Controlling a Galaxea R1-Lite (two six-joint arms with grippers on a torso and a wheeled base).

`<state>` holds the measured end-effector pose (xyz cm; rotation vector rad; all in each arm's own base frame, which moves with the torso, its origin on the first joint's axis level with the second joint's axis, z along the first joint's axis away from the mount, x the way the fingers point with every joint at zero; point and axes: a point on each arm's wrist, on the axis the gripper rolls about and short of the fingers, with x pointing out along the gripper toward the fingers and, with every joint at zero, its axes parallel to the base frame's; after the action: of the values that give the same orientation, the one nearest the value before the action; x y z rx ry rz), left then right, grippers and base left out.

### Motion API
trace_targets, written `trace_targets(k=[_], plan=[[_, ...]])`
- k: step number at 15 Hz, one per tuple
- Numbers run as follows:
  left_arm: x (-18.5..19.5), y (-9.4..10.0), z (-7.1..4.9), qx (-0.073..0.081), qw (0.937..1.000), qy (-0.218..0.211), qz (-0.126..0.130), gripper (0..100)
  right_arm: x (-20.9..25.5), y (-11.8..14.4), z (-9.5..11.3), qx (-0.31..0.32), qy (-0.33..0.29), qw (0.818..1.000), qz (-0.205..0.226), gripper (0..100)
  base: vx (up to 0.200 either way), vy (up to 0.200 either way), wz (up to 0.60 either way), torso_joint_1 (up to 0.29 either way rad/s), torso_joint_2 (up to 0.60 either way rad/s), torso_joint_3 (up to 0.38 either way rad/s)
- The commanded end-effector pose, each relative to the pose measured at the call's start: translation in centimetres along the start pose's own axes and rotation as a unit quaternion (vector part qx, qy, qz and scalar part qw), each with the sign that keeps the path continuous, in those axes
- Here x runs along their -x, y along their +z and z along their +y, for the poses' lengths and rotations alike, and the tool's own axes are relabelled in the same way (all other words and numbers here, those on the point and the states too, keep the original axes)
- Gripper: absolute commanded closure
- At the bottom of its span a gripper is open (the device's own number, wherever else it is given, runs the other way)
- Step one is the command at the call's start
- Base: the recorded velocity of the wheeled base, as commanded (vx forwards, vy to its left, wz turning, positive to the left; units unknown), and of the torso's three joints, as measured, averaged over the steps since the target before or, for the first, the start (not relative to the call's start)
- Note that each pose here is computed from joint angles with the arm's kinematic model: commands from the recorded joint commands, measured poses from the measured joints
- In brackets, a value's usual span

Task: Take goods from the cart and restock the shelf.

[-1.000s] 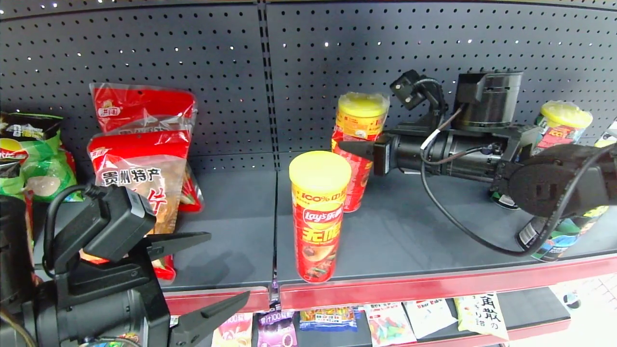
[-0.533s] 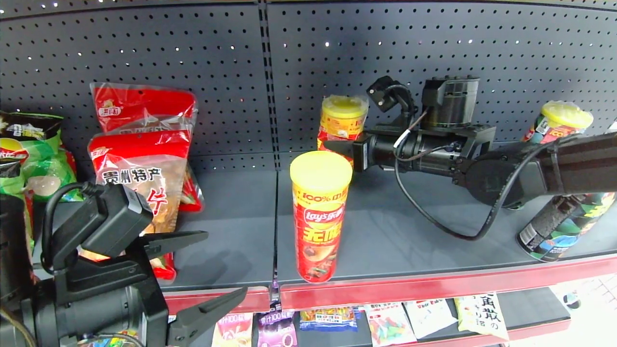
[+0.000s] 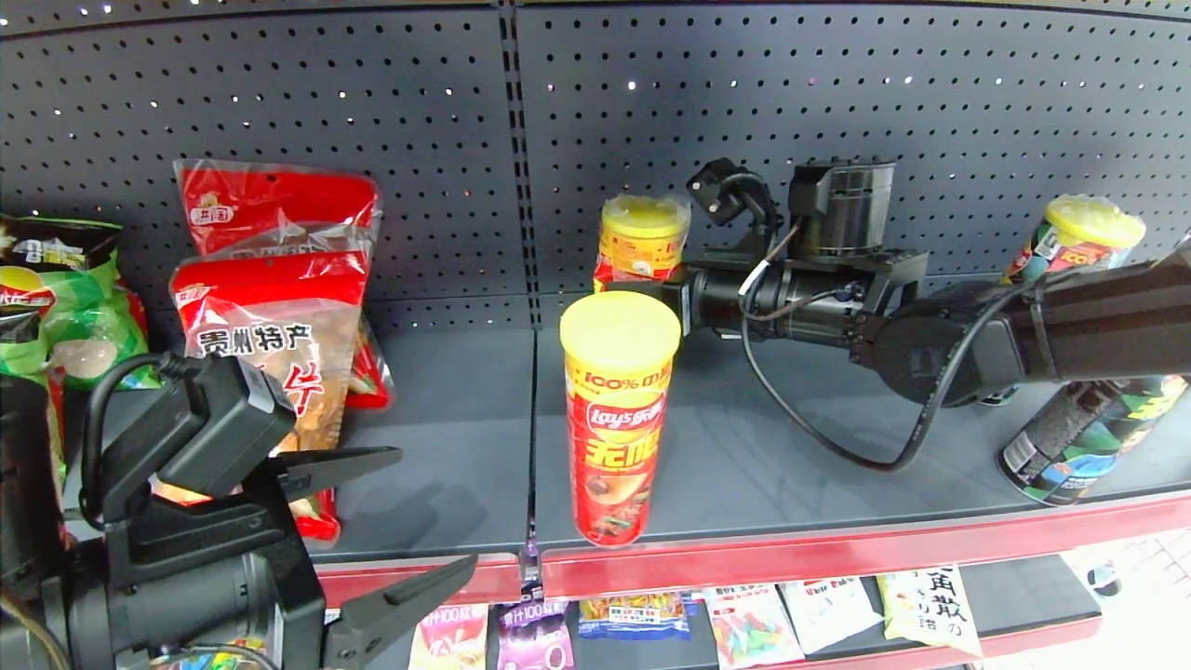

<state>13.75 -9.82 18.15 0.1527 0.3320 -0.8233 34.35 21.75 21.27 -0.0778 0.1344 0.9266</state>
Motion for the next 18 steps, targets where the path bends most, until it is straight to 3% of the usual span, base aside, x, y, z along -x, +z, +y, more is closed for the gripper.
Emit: trace_targets(k=[1, 2, 9, 18], plan=[[0.0, -0.1, 0.0, 0.001, 1.0000, 0.000, 0.002, 0, 0.0, -0.1, 0.0, 0.000, 0.000, 1.000, 0.002, 100, 0.000, 0.000, 0.00, 0.000, 0.00, 0.000], [0.0, -0.1, 0.0, 0.001, 1.0000, 0.000, 0.002, 0, 0.0, -0.3, 0.0, 0.000, 0.000, 1.000, 0.004, 0, 0.000, 0.000, 0.00, 0.000, 0.00, 0.000], [-0.2, -0.2, 0.0, 0.001, 1.0000, -0.001, 0.005, 0, 1.3, 0.3, 0.2, 0.000, -0.010, 1.000, 0.001, 0, 0.000, 0.000, 0.00, 0.000, 0.00, 0.000], [-1.2, -0.3, 0.6, 0.007, 0.9997, 0.008, 0.022, 0, 9.1, 0.3, 2.3, -0.006, -0.059, 0.998, 0.016, 0, 0.000, 0.000, 0.00, 0.000, 0.00, 0.000]])
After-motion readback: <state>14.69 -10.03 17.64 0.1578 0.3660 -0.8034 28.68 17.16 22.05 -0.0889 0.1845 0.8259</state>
